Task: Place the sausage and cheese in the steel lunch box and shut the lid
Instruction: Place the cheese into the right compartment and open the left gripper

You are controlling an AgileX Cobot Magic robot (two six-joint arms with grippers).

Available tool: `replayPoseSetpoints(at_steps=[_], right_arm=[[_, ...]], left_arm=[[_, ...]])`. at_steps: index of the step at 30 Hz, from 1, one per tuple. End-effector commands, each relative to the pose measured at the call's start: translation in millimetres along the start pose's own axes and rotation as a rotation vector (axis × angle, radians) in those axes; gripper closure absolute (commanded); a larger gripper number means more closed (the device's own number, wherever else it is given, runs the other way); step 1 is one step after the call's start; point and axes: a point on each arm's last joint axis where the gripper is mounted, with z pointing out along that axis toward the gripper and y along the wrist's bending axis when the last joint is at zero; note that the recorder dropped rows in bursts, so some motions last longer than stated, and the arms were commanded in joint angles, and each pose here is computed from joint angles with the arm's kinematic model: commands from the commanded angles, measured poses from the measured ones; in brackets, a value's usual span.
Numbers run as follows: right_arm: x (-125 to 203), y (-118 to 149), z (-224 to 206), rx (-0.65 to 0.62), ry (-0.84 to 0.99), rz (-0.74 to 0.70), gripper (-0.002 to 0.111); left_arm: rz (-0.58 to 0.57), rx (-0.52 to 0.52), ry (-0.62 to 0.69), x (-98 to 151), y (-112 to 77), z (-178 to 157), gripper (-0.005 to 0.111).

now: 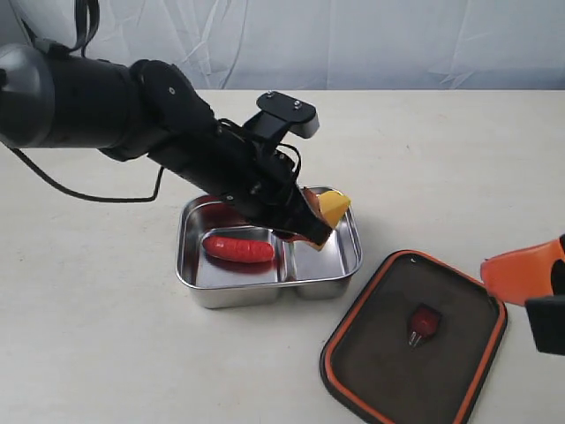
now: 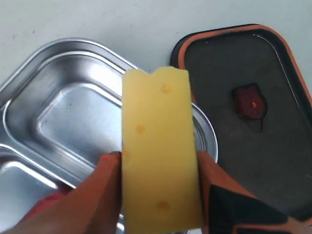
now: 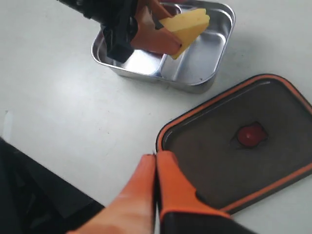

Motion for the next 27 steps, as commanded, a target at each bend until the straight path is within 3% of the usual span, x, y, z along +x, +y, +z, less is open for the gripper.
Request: replayPoseSetpoints(at_steps=[1, 3, 6, 10, 12, 16, 23, 27], right_arm=[[4, -2, -2, 0.019, 0.027, 0.007, 0.108], [3, -2, -2, 0.019, 0.023, 0.011, 0.108], [3, -3, -2, 0.035, 0.015, 0.042, 0.108], [3, -8, -2, 0.091, 0.013, 0.128, 0.108], [6, -16, -3, 0.183, 0.03, 0.194, 0.108], [8, -31, -1, 0.384, 0.086, 0.276, 0.108], [-3, -32, 35, 0.467, 0.198, 0.266, 0.107], [-12, -32, 68, 0.51, 0.261, 0.226, 0.091]], left_arm=[[-0.013, 0.007, -0.005, -3, 0.1, 7, 0.085], [-0.011, 0.005, -0.006, -3, 0.3, 7, 0.065], [-0.009, 0.005, -0.004, -3, 0.3, 7, 0.05], [0.028, -0.002, 0.014, -2, 0.2, 6, 0.048], [0.072, -0.018, 0.011, -4, -0.8, -2, 0.061], [0.158, -0.059, -0.012, -10, -5.7, -24, 0.107], [0.208, -0.131, -0.059, -19, -16.3, -65, 0.107], [0.261, -0.21, 0.015, -12, -19.0, -92, 0.107]])
